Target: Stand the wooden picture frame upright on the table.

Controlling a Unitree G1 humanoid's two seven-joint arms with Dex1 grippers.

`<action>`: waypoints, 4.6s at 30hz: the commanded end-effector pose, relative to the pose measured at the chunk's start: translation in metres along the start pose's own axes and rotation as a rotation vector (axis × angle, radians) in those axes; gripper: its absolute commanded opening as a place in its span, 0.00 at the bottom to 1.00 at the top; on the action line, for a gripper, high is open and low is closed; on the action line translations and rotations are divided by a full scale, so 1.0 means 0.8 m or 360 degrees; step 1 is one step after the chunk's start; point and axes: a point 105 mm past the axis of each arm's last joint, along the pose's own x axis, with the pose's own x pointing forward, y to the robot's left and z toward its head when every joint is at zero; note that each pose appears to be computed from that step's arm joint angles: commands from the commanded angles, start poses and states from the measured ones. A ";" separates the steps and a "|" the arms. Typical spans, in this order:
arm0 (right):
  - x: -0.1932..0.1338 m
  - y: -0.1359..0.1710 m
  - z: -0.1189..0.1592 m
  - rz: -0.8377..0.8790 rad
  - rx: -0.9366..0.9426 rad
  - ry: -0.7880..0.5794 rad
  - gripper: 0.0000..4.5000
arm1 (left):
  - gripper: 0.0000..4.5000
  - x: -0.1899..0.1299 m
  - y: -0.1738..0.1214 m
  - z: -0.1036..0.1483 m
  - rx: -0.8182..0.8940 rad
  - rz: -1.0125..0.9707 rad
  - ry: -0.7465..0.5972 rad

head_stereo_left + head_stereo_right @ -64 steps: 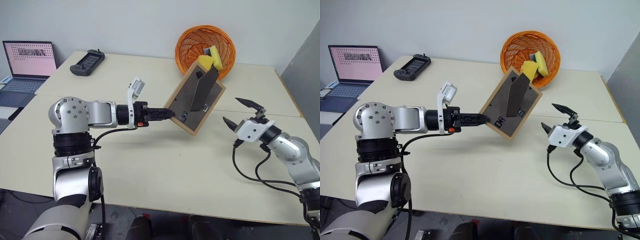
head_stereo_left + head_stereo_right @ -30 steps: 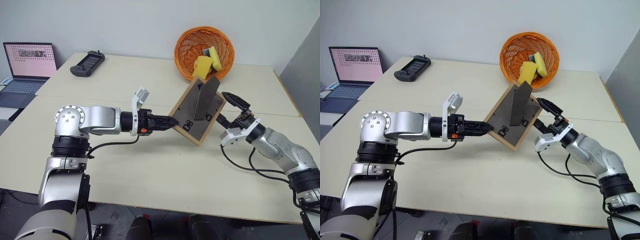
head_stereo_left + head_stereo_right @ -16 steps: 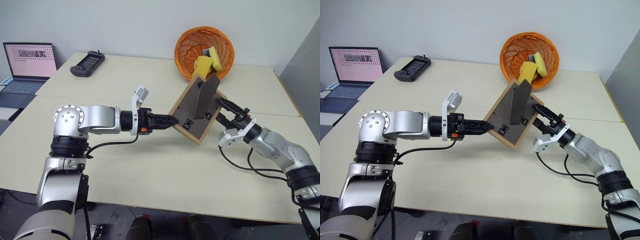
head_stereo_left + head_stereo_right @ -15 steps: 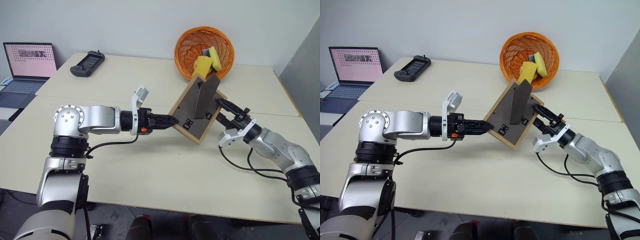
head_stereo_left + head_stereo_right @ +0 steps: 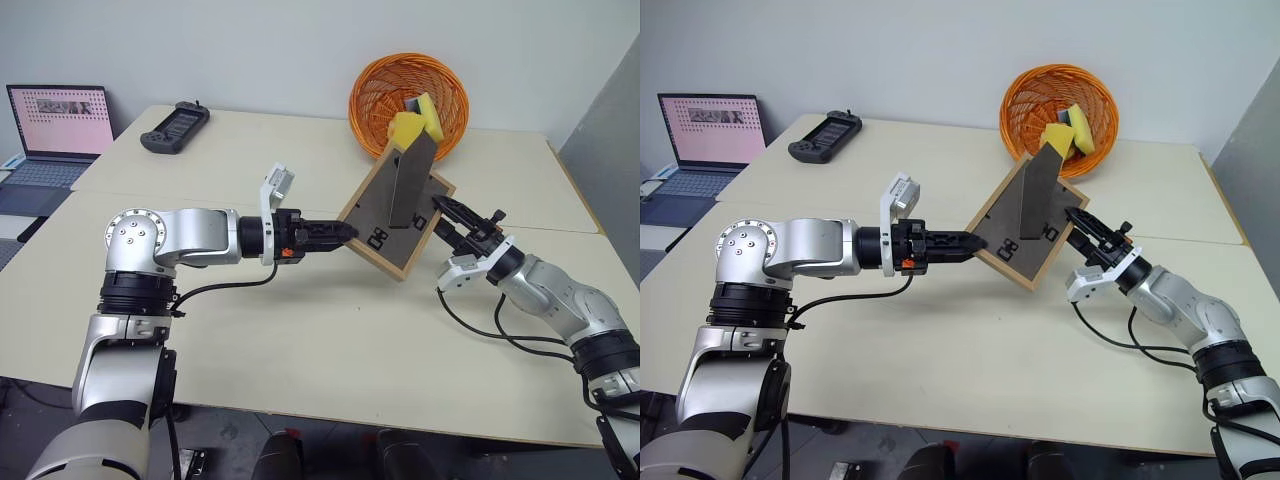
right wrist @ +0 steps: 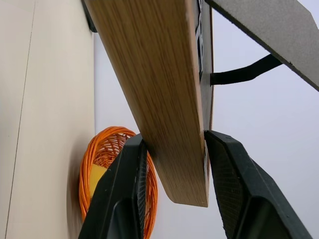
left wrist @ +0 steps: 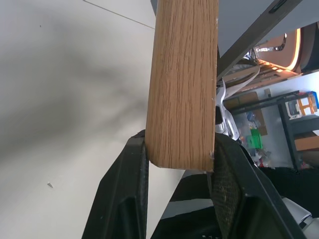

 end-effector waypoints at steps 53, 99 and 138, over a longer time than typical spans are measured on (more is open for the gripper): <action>0.049 0.041 0.017 0.0372 0.2114 0.0234 0.32 | 0.87 -0.099 -0.012 -0.008 0.1256 0.0502 -0.0754; 0.025 0.116 0.106 0.0904 0.3007 0.0011 0.32 | 0.87 -0.115 -0.017 -0.045 0.1112 0.0327 -0.0316; 0.017 0.119 0.103 0.0925 0.2956 0.0110 0.78 | 0.88 -0.126 0.012 -0.055 0.1356 0.0523 -0.0178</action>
